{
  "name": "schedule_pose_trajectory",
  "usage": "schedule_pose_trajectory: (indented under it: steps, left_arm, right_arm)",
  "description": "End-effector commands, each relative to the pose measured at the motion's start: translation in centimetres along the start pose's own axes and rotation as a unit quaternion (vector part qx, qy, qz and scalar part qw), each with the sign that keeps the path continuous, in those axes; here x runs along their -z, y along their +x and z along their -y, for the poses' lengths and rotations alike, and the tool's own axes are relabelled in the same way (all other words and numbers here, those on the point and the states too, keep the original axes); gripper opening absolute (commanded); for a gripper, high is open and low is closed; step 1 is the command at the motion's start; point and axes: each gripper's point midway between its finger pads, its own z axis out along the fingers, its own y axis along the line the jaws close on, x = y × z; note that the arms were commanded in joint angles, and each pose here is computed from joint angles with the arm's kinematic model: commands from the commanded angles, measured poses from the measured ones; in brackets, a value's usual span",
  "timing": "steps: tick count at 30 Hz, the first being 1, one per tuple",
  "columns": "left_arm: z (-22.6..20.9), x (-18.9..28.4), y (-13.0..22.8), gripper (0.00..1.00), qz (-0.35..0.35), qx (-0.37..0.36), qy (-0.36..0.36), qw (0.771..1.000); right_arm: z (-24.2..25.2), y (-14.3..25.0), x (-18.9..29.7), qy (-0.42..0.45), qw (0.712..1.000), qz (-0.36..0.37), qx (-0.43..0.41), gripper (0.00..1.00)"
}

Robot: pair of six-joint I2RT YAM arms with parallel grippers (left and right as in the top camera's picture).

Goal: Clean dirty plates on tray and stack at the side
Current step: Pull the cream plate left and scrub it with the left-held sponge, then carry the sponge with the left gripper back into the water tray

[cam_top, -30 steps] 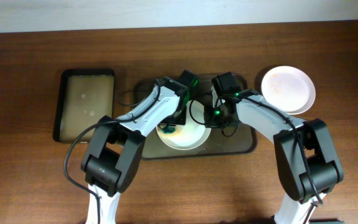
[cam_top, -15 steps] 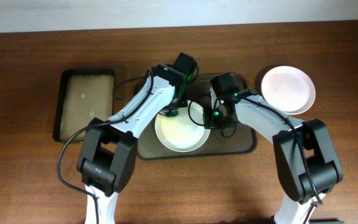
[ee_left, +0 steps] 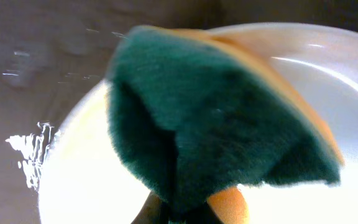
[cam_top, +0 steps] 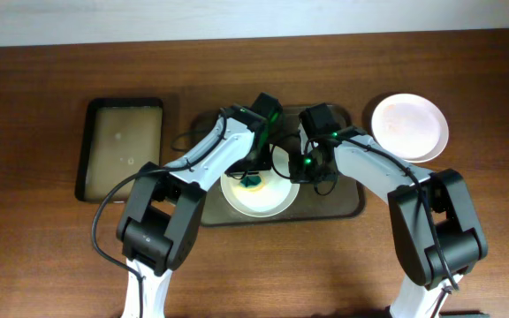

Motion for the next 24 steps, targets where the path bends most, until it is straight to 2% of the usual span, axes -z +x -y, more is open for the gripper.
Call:
schedule_pose_trajectory:
  steps: [1,4,8,13,17,19,22,24]
  left_arm:
    - [-6.0,-0.5,-0.9,0.0,0.038,-0.011,-0.154,0.987]
    - [-8.3,0.3,-1.4,0.0,0.046,-0.001,-0.2,0.979]
    - [-11.2,3.2,-2.3,0.0,0.052,0.078,-0.21,0.973]
    - [-15.5,8.6,-4.1,0.0,0.09,0.173,-0.16,0.968]
    - [-18.1,9.3,-5.0,0.0,0.085,0.229,-0.113,0.963]
    - [-19.4,8.8,-5.6,0.0,0.083,0.235,-0.102,0.963]
    - [-20.2,7.7,-7.5,0.0,0.091,0.197,-0.054,0.975]
    - [-21.8,7.3,-8.3,0.0,0.102,0.217,-0.054,0.969]
  right_arm:
    - [2.4,0.9,-1.0,0.048,0.999,-0.014,-0.003,0.04]
    - [2.4,1.0,-1.0,0.049,0.999,-0.016,-0.004,0.04]
    - [2.4,1.0,-1.0,0.049,0.999,-0.016,-0.004,0.04]
    - [2.4,1.0,-1.0,0.049,0.999,-0.017,-0.004,0.04]
    - [2.4,1.0,-1.0,0.048,0.999,-0.015,-0.003,0.04]
    - [2.4,1.0,-1.0,0.048,0.999,-0.016,-0.004,0.04]
    - [2.4,1.0,-1.0,0.048,0.999,-0.015,-0.003,0.04]
    - [2.4,1.0,-1.0,0.049,0.999,-0.016,-0.003,0.04]
